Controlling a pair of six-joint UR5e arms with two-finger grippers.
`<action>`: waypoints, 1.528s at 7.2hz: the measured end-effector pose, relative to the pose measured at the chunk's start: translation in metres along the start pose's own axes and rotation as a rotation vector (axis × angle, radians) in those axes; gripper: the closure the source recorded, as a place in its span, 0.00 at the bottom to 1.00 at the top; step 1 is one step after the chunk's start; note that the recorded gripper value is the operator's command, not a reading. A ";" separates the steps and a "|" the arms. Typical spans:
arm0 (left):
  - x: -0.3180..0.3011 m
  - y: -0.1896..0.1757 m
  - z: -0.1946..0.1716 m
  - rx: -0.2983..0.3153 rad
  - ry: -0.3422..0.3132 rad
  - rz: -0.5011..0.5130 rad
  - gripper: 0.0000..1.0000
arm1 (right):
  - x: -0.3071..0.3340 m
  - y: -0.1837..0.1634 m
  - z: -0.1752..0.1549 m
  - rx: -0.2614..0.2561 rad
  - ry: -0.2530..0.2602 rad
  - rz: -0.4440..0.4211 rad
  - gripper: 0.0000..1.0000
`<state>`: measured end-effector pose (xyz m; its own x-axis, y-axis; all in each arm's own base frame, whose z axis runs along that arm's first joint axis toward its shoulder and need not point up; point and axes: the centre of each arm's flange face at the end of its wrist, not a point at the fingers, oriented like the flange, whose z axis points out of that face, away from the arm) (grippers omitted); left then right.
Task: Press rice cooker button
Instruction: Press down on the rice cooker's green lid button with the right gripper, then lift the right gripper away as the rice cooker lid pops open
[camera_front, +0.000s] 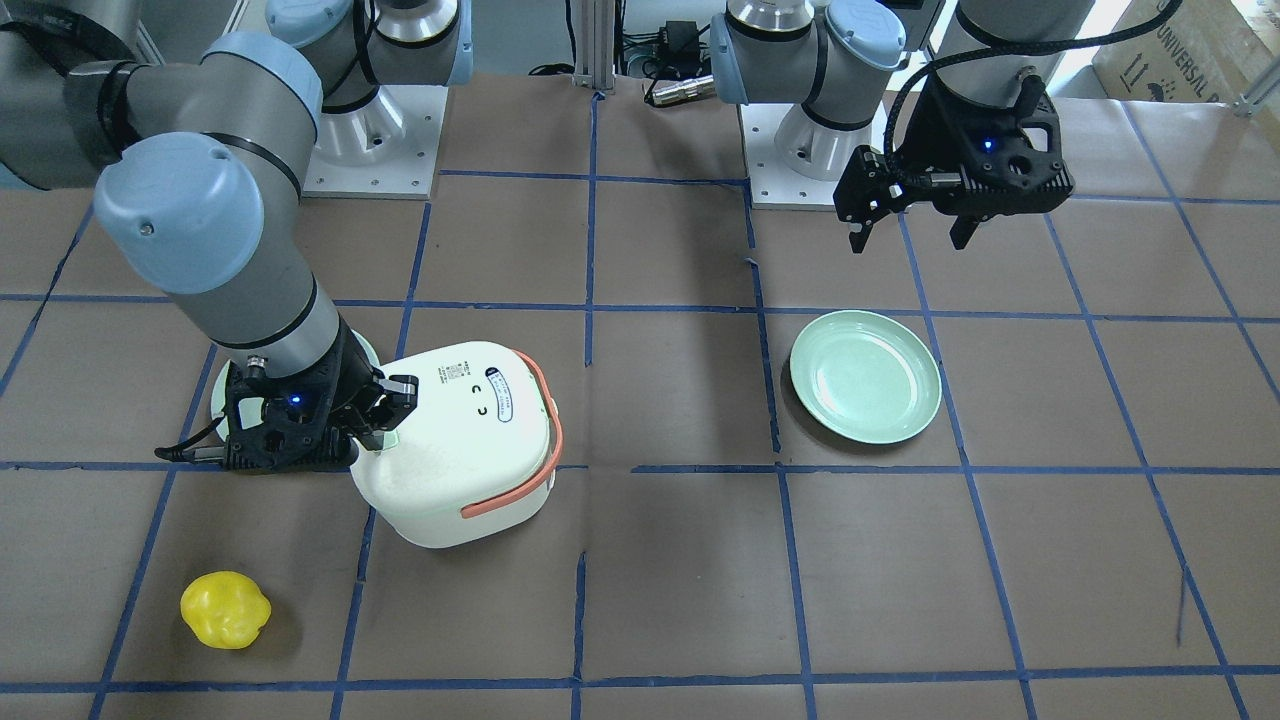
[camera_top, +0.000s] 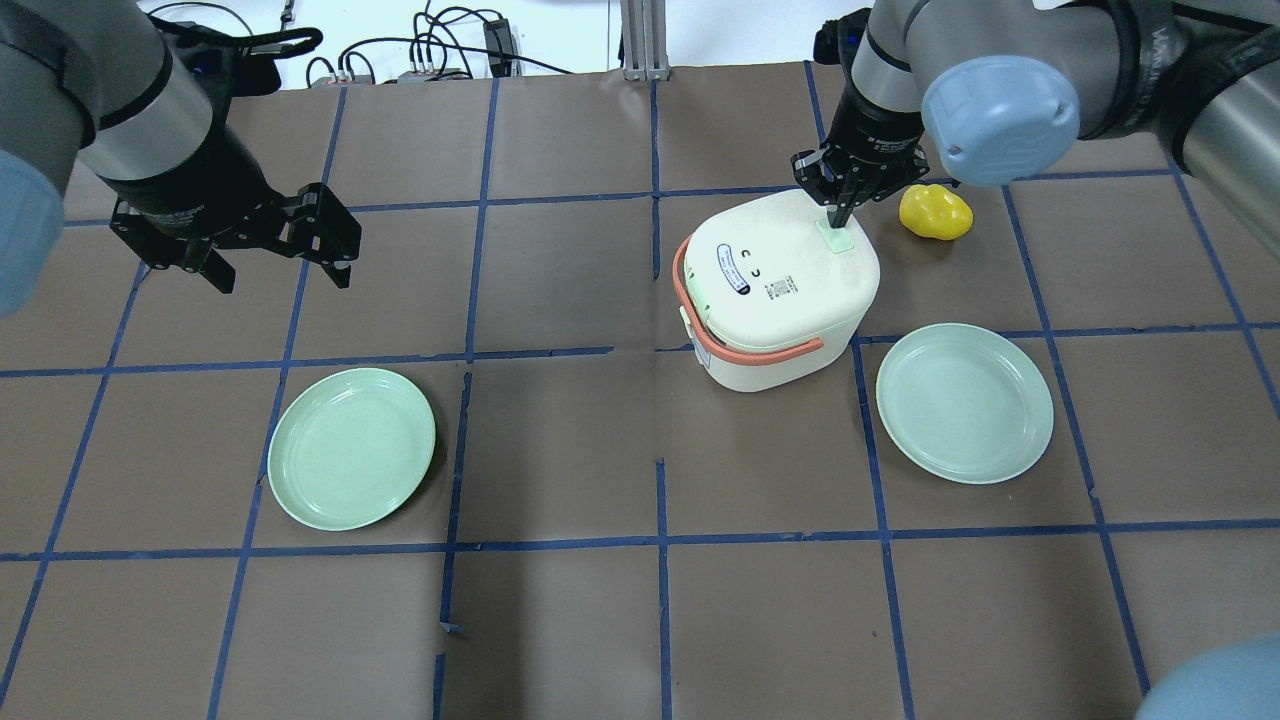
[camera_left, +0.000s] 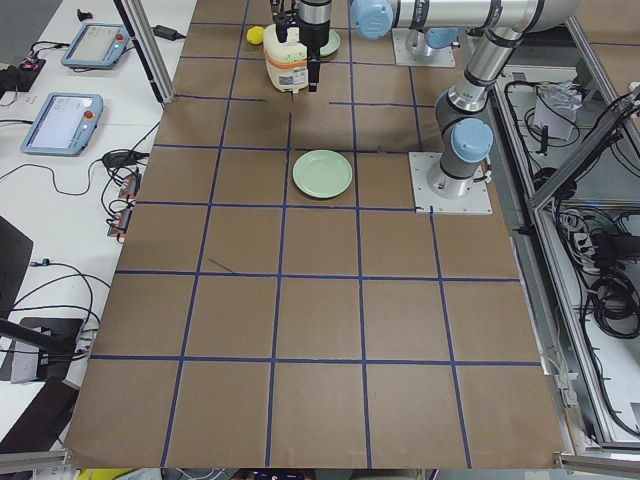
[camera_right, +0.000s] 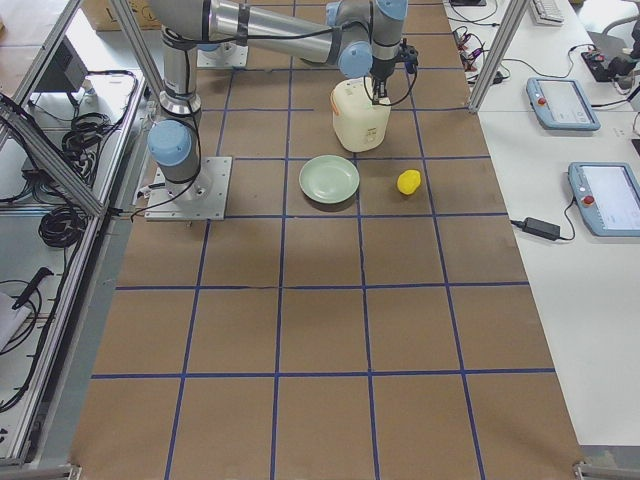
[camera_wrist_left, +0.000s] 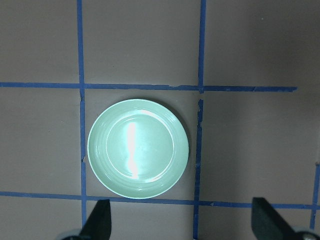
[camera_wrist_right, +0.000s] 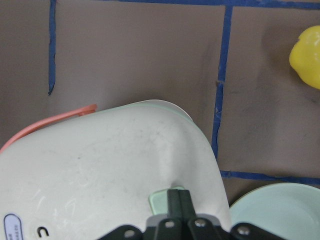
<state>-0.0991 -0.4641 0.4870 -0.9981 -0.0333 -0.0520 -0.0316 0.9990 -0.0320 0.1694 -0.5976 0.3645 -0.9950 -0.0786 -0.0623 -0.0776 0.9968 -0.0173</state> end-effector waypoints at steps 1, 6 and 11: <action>0.000 0.000 0.000 0.000 0.000 0.000 0.00 | 0.000 0.000 0.002 -0.002 -0.001 0.000 0.93; 0.000 0.000 0.000 0.000 0.000 0.000 0.00 | -0.001 -0.001 -0.001 0.005 -0.003 -0.001 0.78; 0.000 0.000 0.000 0.001 0.000 0.000 0.00 | -0.004 0.039 -0.085 0.058 0.023 -0.012 0.00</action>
<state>-0.0991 -0.4640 0.4872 -0.9981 -0.0333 -0.0520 -0.0316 0.9990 -0.0328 0.1649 -0.5568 0.4493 -0.9952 -0.0895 -0.0386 -0.0864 0.9934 -0.0759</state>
